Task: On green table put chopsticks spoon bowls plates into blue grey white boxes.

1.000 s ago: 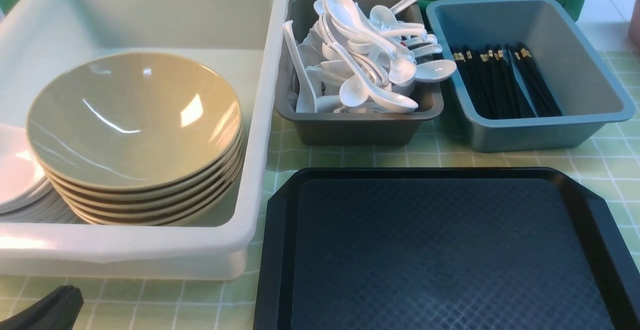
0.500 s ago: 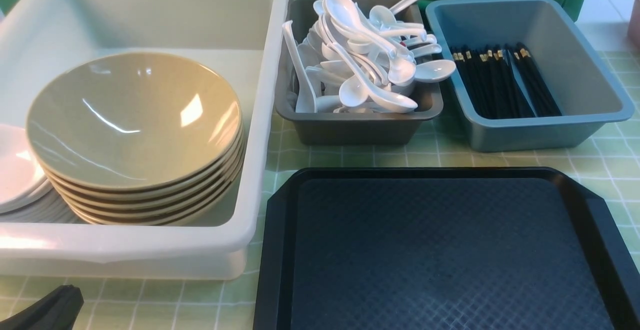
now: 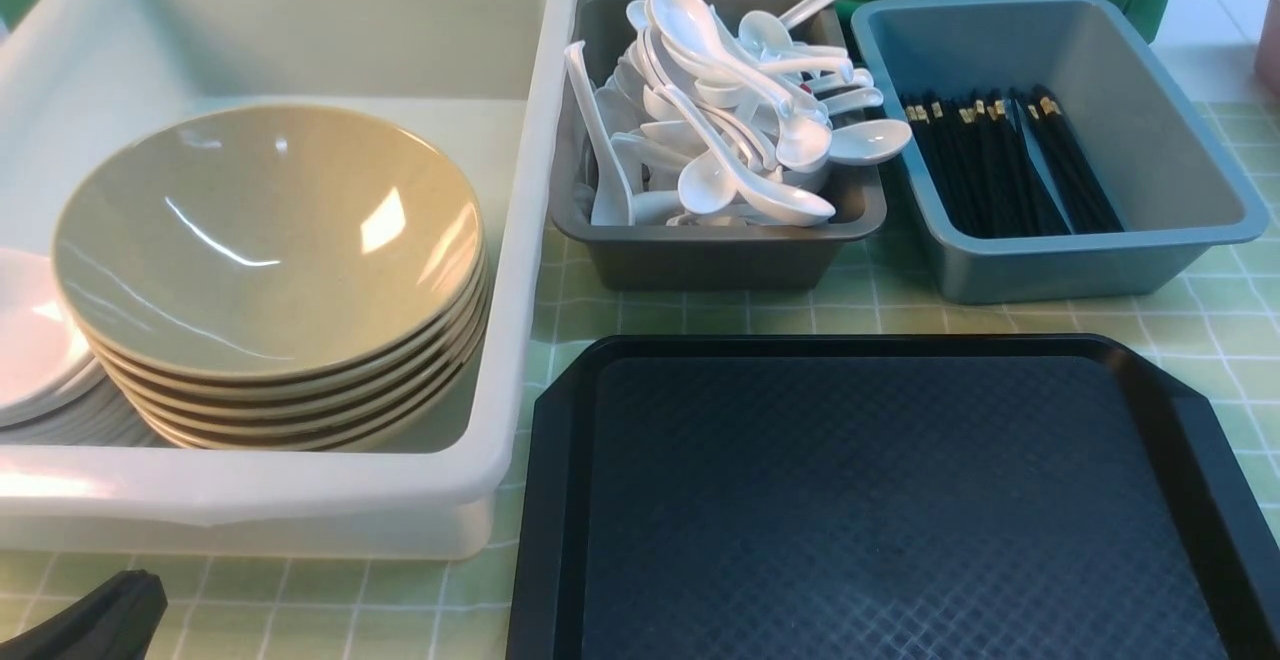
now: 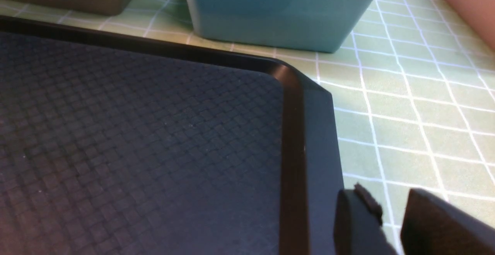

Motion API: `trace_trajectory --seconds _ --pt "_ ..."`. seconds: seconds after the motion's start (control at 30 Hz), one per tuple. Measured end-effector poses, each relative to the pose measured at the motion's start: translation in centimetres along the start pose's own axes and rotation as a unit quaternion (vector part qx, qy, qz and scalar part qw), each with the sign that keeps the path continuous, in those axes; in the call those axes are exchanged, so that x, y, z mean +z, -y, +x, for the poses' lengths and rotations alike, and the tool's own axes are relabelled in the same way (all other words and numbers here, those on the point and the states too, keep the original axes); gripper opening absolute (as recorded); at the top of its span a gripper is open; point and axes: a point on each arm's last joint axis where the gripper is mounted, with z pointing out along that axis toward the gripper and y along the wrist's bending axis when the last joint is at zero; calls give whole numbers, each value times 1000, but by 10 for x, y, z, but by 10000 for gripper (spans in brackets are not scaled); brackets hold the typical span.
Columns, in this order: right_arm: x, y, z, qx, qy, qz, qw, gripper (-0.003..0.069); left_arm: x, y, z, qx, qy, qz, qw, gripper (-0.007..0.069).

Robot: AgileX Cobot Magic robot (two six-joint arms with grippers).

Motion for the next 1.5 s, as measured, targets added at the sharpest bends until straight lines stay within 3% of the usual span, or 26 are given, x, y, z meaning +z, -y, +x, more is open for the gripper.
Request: trace_trajectory --seconds 1.5 --pt "0 0 0 0 1 0 1000 214 0 -1 0 -2 0 -5 1000 -1"
